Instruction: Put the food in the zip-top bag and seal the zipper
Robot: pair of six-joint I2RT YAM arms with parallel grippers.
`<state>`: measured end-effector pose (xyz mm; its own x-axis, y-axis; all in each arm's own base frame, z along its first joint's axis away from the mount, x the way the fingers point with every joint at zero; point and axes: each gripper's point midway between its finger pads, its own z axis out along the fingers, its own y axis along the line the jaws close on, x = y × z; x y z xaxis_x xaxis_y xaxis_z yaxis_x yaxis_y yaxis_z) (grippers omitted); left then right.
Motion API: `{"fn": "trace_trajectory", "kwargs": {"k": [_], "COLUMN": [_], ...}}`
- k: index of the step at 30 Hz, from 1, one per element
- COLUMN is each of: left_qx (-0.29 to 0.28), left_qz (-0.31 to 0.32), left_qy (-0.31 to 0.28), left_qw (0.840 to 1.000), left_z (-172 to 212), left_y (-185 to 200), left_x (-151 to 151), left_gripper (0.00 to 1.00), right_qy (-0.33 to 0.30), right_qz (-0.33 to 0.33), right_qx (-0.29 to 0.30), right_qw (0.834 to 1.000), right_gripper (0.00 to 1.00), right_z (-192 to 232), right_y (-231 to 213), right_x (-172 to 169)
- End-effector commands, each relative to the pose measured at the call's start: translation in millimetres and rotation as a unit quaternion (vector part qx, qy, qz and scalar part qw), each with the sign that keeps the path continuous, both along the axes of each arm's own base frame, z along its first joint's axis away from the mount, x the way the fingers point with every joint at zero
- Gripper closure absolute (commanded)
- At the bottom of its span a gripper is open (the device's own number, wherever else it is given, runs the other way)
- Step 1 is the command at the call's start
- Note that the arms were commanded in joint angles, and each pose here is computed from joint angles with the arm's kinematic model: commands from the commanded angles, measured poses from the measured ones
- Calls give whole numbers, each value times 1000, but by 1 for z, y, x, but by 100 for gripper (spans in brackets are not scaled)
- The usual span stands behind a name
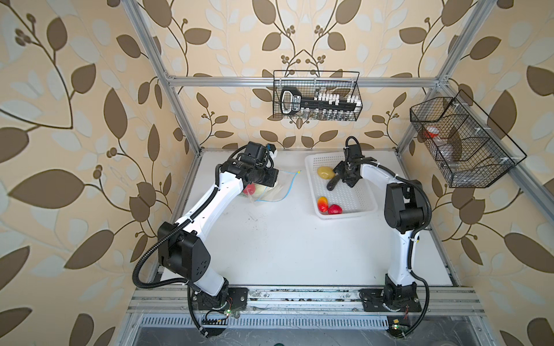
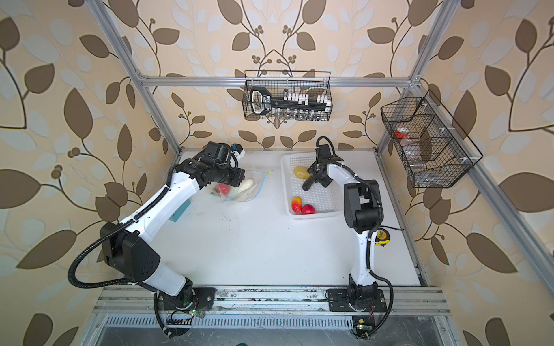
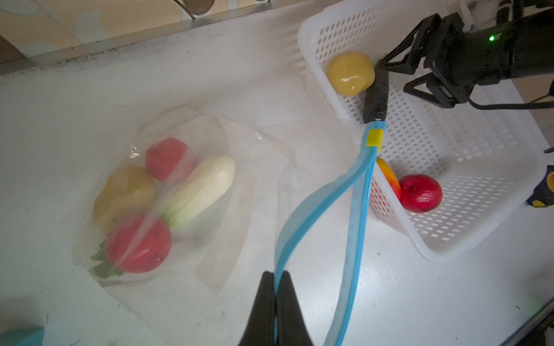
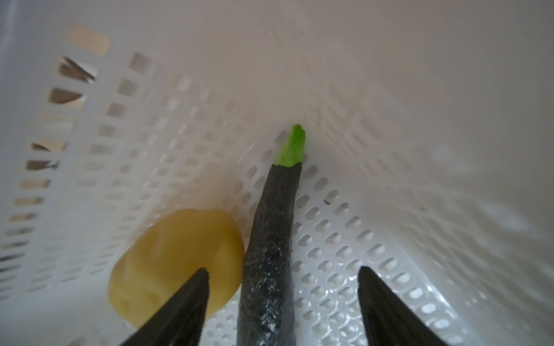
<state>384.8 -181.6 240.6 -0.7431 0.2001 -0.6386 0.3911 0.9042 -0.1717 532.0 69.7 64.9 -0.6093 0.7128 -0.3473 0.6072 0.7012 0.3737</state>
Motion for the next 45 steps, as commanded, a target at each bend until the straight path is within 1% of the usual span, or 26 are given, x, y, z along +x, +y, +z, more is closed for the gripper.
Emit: {"fn": "trace_trajectory", "kwargs": {"k": [1, 5, 9, 12, 18, 24, 27, 32, 34, 36, 39, 42, 45], "left_qx": [-19, -19, -20, -20, -19, -18, -17, -17, -17, -18, -18, -18, -18], "left_qz": [-2, -2, -2, -2, -2, -2, -1, -2, -2, -2, -2, -2, -3], "left_qy": [-21, -22, -21, -21, -19, -19, -19, -18, -17, -16, -16, -15, -14], "left_qw": [1000, 1000, 1000, 1000, 1000, 1000, 1000, 1000, 1000, 1000, 1000, 1000, 1000], "left_z": [18, 19, 18, 19, 17, 17, 16, 16, 15, 14, 15, 14, 14], "left_y": [-3, -3, -3, -3, -3, -3, -3, -3, -3, -4, -4, -4, -4], "left_x": [-4, -5, -4, -4, -4, -3, -3, -3, -3, -3, -3, -2, -2], "left_gripper": [100, 100, 100, 100, 100, 100, 100, 100, 100, 100, 100, 100, 100], "right_qy": [6, 5, -2, 3, 10, 7, 7, 3, 9, 16, 17, 18, 16], "right_qz": [-21, -32, -38, -43, -44, -44, -45, -37, -37, -38, -36, -34, -35], "right_qx": [26, 23, 18, 7, 7, 1, 2, -24, -21, -23, -45, -26, -27], "right_qw": [999, 999, 999, 999, 999, 999, 999, 999, 999, 999, 998, 999, 999], "right_gripper": [31, 32, 38, 38, 41, 45, 45, 46, 46, 51, 51, 51, 53], "right_z": [-16, -20, -20, -23, -32, -34, -33, -26, -30, -34, -32, -35, -36], "right_y": [-1, -4, -5, -7, -3, 0, 3, 9, 10, 10, 10, 13, 13], "right_x": [5, 5, 10, 11, 12, 13, 13, 13, 12, 10, 8, 8, 10]}}
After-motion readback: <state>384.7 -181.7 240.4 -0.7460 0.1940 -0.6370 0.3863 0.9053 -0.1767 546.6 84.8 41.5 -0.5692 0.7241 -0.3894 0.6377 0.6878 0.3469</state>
